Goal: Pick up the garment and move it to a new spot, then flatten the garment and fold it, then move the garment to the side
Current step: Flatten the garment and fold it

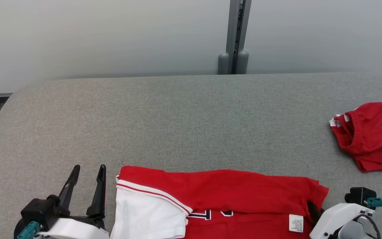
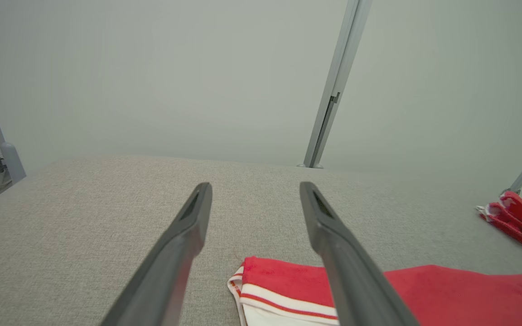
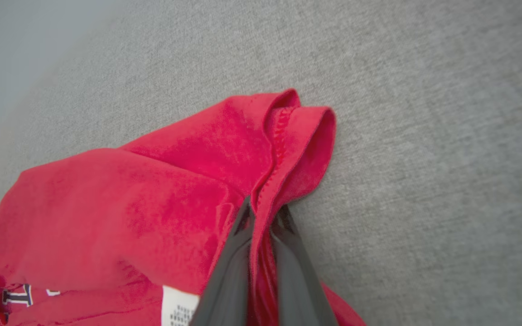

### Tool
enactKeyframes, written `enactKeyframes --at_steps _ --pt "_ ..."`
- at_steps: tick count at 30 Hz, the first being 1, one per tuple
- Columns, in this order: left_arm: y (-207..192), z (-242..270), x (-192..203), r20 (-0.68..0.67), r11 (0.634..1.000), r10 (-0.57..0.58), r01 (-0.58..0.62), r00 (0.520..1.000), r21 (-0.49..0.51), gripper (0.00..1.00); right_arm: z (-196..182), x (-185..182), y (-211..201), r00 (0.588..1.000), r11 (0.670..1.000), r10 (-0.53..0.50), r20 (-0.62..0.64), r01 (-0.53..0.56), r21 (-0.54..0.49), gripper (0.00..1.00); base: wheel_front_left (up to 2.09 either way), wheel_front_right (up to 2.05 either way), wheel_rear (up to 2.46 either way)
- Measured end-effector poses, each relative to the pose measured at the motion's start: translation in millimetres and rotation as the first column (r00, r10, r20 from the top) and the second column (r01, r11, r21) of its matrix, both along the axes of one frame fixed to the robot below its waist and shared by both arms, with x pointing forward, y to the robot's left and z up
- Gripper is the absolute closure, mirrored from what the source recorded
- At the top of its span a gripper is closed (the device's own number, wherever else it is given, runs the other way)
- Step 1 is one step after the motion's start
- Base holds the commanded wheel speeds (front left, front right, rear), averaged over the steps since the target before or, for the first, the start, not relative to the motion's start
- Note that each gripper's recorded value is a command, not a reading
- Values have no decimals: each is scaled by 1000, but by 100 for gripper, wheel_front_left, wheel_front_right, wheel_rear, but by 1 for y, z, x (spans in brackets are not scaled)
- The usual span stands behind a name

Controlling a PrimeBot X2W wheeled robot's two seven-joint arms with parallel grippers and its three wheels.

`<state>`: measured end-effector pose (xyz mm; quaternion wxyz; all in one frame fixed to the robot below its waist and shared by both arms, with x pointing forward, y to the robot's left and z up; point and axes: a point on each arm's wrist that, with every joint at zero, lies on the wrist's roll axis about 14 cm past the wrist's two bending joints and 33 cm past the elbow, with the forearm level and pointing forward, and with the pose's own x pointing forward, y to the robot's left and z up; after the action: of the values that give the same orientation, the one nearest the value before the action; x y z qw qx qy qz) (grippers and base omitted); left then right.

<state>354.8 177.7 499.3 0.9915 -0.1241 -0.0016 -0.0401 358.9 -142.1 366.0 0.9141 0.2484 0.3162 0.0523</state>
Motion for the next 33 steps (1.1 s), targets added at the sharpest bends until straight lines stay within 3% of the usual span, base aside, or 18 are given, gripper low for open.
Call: enactKeyframes --at_steps 7,14,19,25,33 --pt "-1 0 2 1 1000 -2 2 1000 1 0 17 16 -14 998 1000 -18 65 19 -11 100 0 0 0" --pt "-4 6 5 20 1000 4 -4 1000 -5 0 37 29 -78 986 987 -90 142 108 -120 100 0 0 0" --pt "-6 11 6 34 1000 5 -5 999 -8 0 57 37 -94 975 981 -100 197 130 -147 100 0 0 0" --pt "-4 18 2 62 999 32 -30 998 -27 0 85 47 -63 962 994 -54 266 76 -72 100 0 0 0" --pt "5 24 -11 92 997 78 -75 993 -32 0 134 45 15 927 991 96 363 -124 54 100 0 0 0"
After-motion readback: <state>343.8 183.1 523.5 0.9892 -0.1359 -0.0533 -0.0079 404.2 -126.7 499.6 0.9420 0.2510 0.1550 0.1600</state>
